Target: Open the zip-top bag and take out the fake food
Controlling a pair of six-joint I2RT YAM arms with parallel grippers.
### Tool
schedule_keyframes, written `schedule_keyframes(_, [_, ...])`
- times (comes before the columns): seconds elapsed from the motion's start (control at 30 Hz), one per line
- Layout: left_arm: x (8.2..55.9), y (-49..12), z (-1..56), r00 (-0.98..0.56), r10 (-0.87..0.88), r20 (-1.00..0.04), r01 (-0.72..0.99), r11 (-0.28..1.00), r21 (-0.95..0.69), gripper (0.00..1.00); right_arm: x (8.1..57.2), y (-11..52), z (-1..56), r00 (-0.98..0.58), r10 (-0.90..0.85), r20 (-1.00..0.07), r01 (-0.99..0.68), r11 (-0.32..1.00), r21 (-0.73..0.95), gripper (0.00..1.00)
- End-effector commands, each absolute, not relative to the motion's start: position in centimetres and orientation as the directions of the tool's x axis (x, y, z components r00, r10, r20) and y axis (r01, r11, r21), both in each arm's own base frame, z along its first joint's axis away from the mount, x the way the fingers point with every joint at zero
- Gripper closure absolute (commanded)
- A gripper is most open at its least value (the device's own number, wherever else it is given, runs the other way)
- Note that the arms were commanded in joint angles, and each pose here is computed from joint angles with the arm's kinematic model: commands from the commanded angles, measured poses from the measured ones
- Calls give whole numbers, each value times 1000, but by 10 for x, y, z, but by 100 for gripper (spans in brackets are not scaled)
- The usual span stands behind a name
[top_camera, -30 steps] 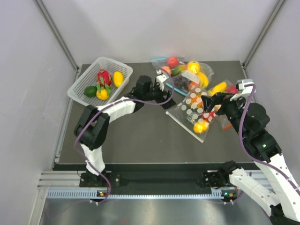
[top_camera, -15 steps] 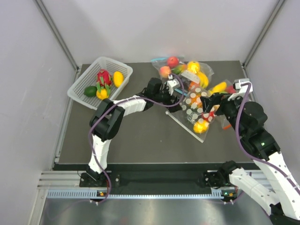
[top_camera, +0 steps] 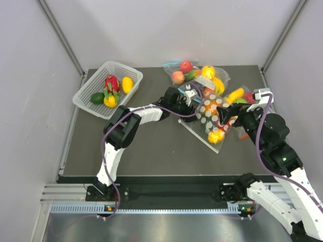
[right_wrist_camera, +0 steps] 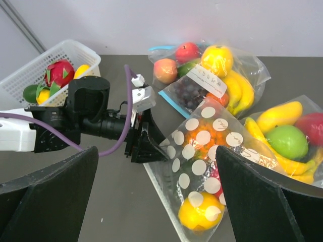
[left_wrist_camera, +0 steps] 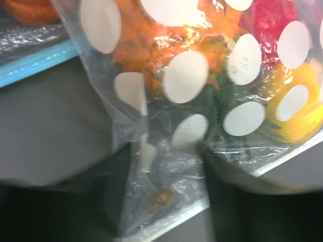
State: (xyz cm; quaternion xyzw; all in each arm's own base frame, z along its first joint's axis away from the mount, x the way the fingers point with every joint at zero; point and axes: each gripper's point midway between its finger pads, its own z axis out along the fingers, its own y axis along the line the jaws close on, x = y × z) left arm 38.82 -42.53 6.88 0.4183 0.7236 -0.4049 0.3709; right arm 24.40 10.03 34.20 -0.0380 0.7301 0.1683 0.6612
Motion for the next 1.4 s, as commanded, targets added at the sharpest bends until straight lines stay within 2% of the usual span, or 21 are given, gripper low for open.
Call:
schedule_keyframes(0.0, [389, -436, 79, -374, 289, -881, 913, 285, -294, 51, 244, 96, 349, -90, 170, -981, -274, 943, 189, 0])
schedule_keyframes(0.07, [388, -437, 80, -373, 288, -882, 914, 277, -296, 64, 243, 95, 349, -86, 167, -982, -270, 945, 184, 0])
schedule_keyframes(0.1, [388, -437, 81, -373, 287, -882, 914, 275, -297, 78, 243, 94, 349, -85, 164, -983, -270, 946, 181, 0])
schedule_keyframes(0.23, [384, -437, 83, -383, 296, -875, 913, 266, -310, 100, 242, 91, 349, -82, 160, -984, -261, 949, 176, 0])
schedule_keyframes(0.43, [378, -430, 103, -403, 274, -873, 901, 288, -325, 100, 239, 91, 346, -88, 151, -985, -264, 949, 169, 0])
schedule_keyframes(0.73, [361, -416, 193, -432, 75, -899, 864, 322, -388, 100, 246, 102, 326, -145, 86, -986, -305, 944, 128, 0])
schedule_keyframes(0.83, [359, -411, 218, -500, 4, -866, 817, 334, -470, 100, 243, 114, 324, -151, 74, -986, -373, 919, 126, 0])
schedule_keyframes(0.97, [360, -393, 239, -623, -117, -774, 702, 354, -618, 100, 233, 140, 326, -138, 66, -988, -516, 847, 129, 0])
schedule_keyframes(1.1, [361, -372, 255, -618, -161, -770, 658, 429, -618, 100, 225, 161, 324, -152, 70, -986, -615, 774, 150, 0])
schedule_keyframes(1.37, [341, -341, 293, -609, -241, -756, 592, 497, -635, 100, 222, 199, 313, -159, 26, -987, -683, 719, 129, 0])
